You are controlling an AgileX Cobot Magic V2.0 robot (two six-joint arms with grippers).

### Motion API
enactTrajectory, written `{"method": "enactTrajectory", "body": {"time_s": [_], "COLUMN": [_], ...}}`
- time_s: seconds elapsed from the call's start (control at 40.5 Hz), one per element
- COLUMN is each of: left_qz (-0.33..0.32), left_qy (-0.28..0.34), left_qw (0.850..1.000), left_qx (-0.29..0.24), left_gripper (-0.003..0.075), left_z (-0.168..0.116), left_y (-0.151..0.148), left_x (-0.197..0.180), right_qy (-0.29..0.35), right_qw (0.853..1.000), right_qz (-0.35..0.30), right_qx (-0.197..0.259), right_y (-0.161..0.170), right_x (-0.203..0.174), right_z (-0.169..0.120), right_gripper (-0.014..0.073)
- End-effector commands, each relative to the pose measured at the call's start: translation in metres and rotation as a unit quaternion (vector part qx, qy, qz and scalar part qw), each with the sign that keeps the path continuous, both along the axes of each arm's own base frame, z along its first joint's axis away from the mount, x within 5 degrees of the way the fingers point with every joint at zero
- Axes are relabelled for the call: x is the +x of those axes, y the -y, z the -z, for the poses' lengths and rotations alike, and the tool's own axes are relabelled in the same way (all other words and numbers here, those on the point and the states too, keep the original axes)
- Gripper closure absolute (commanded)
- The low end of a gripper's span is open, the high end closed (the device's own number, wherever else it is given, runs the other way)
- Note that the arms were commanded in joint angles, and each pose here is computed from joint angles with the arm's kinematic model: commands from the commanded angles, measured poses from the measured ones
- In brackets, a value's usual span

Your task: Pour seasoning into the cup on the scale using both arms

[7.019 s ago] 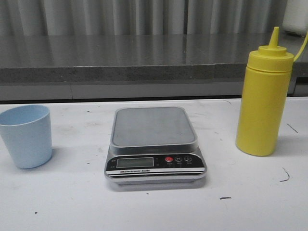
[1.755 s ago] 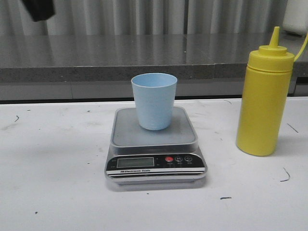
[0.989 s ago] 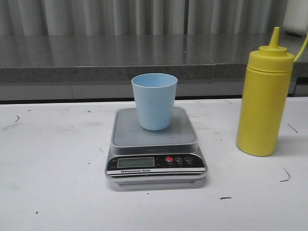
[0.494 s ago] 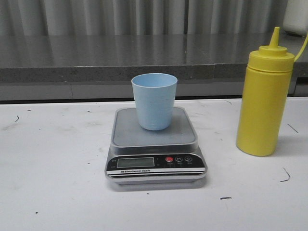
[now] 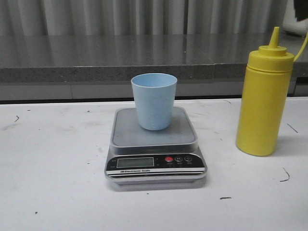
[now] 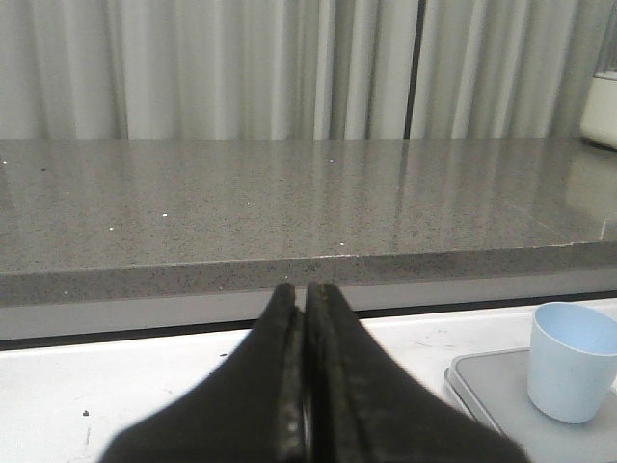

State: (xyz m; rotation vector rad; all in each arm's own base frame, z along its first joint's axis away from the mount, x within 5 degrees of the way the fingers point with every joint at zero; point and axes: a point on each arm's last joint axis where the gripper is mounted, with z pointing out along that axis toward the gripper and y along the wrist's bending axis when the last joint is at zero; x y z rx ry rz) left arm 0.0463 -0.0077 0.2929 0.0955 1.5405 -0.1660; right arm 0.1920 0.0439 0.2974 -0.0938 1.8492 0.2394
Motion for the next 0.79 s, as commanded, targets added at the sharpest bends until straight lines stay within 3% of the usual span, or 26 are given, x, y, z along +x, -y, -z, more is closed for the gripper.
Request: {"method": "enactTrajectory", "body": {"time_s": [0.0,0.173,0.321,0.766], "left_qz": [0.001,0.001,0.001,0.001], "left_qy": [0.048,0.048,0.048,0.048], "left_qw": [0.999,0.999,0.999,0.999], "left_qx": [-0.016,-0.016,-0.016,-0.016], "left_gripper": [0.0740,0.0740,0.0740,0.0740], "left_z": [-0.016,-0.016,-0.016,-0.016], "left_y": [0.000,0.000,0.000,0.000], "left_x": [-0.002,-0.002,-0.002,-0.002], "right_qy": [0.063,0.062,0.023,0.023], "right_qw": [0.998,0.998,1.000,0.999], "right_qz": [0.012,0.017,0.014,0.035], "right_qx": [0.012,-0.004,0.000,0.000], "right_y": [-0.003,-0.007,-0.015,-0.022], "right_x": [0.003,0.004,0.011,0.037], "right_z": [0.007,0.054,0.084,0.122], "right_gripper": [0.0003,0.0003,0.0003,0.0003]}}
